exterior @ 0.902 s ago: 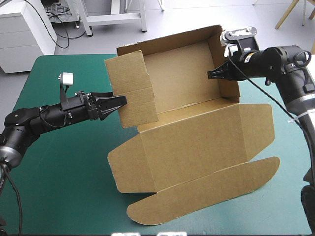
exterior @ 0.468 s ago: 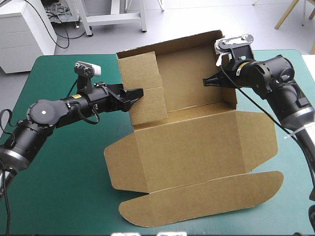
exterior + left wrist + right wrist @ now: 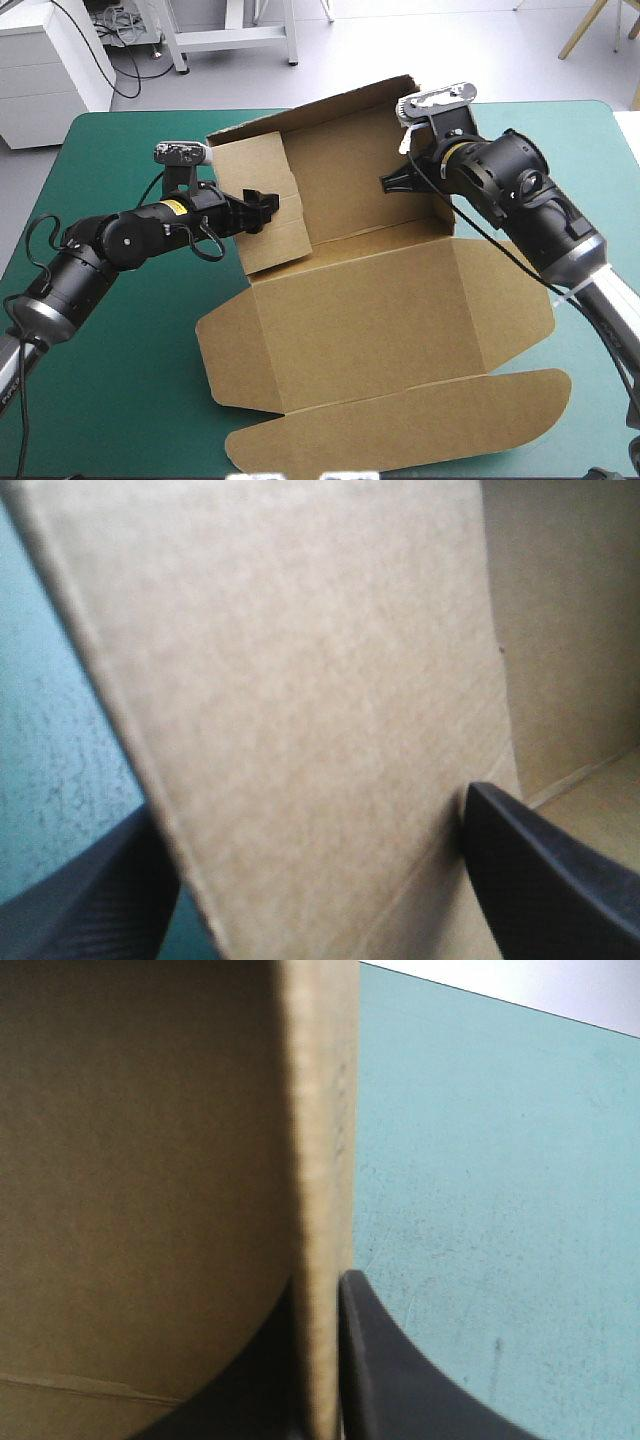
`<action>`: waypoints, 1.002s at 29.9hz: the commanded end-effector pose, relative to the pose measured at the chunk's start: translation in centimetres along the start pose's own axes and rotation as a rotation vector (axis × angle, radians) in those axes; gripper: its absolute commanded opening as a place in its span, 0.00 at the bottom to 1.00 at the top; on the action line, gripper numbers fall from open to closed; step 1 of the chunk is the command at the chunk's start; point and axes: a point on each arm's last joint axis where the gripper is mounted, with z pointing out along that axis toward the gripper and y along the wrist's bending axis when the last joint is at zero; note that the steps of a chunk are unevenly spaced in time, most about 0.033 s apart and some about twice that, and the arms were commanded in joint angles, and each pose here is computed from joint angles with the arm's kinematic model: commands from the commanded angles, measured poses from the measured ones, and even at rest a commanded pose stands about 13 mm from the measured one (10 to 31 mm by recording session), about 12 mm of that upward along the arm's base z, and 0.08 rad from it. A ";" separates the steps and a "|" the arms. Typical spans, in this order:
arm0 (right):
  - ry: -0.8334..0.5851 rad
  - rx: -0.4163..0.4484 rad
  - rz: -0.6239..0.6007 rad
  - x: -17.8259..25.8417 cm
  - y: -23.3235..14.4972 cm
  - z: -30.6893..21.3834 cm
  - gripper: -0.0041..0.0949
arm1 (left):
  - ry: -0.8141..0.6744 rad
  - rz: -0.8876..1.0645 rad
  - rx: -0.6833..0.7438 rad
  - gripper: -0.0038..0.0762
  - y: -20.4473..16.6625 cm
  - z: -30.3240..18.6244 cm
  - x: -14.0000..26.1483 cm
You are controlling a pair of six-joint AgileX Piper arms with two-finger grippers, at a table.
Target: Fold the box
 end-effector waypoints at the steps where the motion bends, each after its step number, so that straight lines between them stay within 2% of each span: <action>1: -0.163 -0.038 0.032 -1.5 0.3 -3.1 0.04 | -0.068 -0.025 0.014 0.73 -0.7 -0.6 -1.2; 7: -0.167 -0.037 0.027 -1.5 0.5 -3.2 0.04 | -0.056 -0.058 0.027 0.73 -0.8 -0.3 -1.1; 10: -0.170 -0.038 0.037 -1.5 0.4 -3.2 0.04 | -0.055 -0.070 0.034 0.64 -0.8 -0.3 -1.1; 12: -0.170 -0.038 0.042 -1.5 0.4 -3.2 0.04 | -0.055 -0.089 0.045 0.48 -0.9 -0.3 -1.1; 14: -0.169 -0.039 0.050 -1.5 0.4 -3.2 0.04 | -0.070 -0.094 0.047 0.24 -0.9 -0.3 -1.3; 15: -0.169 -0.039 0.052 -1.5 0.4 -3.2 0.04 | -0.075 -0.094 0.047 0.08 -0.9 -0.3 -1.3; 16: -0.163 -0.037 0.060 -1.5 0.4 -3.2 0.04 | -0.085 -0.092 0.046 0.05 -0.9 -0.3 -1.4; 21: -0.137 -0.031 0.082 -1.3 0.3 -3.3 0.04 | -0.079 -0.082 0.041 0.04 -0.9 -0.1 -1.3; 24: -0.095 -0.034 0.101 -1.2 0.3 -3.5 0.04 | -0.058 0.000 0.031 0.04 -1.6 -0.3 -1.7; 30: 0.010 -0.001 0.138 -0.9 -0.4 -2.0 0.04 | 0.098 0.070 -0.086 0.04 -2.2 0.5 -3.9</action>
